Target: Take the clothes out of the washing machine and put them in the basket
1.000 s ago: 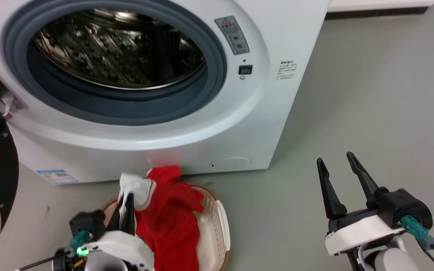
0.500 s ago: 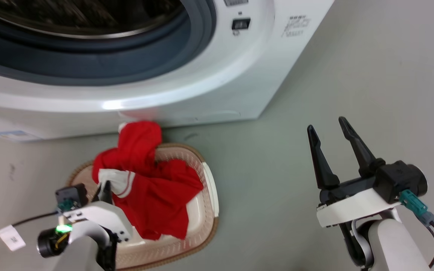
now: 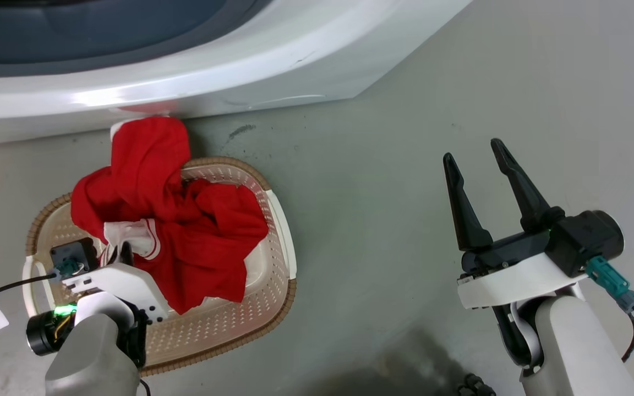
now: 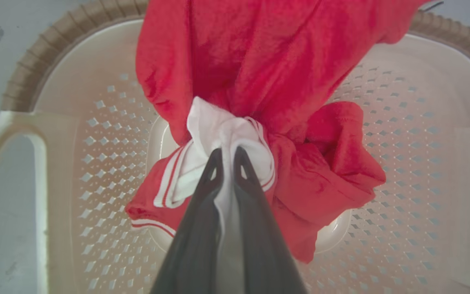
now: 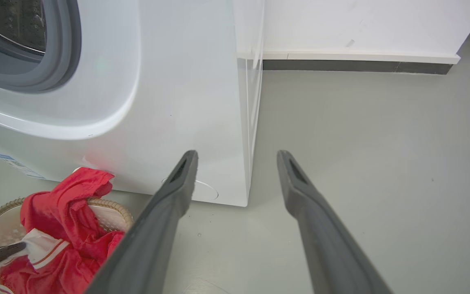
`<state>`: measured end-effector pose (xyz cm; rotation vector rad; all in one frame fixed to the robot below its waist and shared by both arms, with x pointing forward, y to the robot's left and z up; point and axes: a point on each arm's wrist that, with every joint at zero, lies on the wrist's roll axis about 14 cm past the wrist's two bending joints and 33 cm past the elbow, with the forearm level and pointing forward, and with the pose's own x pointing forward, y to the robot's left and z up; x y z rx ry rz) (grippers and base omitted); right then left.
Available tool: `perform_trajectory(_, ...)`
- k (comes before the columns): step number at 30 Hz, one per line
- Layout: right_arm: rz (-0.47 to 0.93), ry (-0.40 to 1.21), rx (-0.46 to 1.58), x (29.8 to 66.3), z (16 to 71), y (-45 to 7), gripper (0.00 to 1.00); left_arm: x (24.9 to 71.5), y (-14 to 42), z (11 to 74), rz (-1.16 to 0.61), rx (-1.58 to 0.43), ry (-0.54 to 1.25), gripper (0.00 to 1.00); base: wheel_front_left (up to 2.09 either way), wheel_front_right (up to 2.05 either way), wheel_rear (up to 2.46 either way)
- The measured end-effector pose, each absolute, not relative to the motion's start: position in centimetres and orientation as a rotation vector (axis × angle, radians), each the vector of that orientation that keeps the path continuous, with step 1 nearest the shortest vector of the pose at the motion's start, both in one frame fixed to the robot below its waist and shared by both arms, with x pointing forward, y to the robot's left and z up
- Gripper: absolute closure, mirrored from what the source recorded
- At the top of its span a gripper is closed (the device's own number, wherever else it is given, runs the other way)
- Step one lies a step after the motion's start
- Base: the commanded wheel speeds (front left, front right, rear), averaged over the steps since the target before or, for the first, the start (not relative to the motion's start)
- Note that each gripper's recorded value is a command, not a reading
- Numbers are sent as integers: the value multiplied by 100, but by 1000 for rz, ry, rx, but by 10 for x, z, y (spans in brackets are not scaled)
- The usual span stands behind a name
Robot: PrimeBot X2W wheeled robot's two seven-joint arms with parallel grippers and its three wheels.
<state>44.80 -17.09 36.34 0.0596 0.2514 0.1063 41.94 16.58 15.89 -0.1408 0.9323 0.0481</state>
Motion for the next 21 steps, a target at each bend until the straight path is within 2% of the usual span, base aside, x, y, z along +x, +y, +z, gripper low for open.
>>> perform_trajectory(6, 107, 249, 57, 450, 363, -171, 0, 410, 167, 150, 65, -157, 980, 100, 0, 0, 0)
perform_trajectory(7, 106, 239, 53, 451, 367, -172, 0, 411, 166, 154, 70, -170, 972, 75, 0, 0, 0)
perform_trajectory(8, 106, 239, 53, 451, 367, -172, 0, 411, 166, 154, 70, -170, 972, 18, 0, 0, 0)
perform_trajectory(9, 105, 234, 49, 451, 369, -172, 0, 412, 165, 157, 65, -178, 965, 0, 0, 0, 0)
perform_trajectory(21, 106, 110, 28, 440, 427, -172, 0, 404, 159, 230, 43, -226, 800, 0, 0, 0, 0)
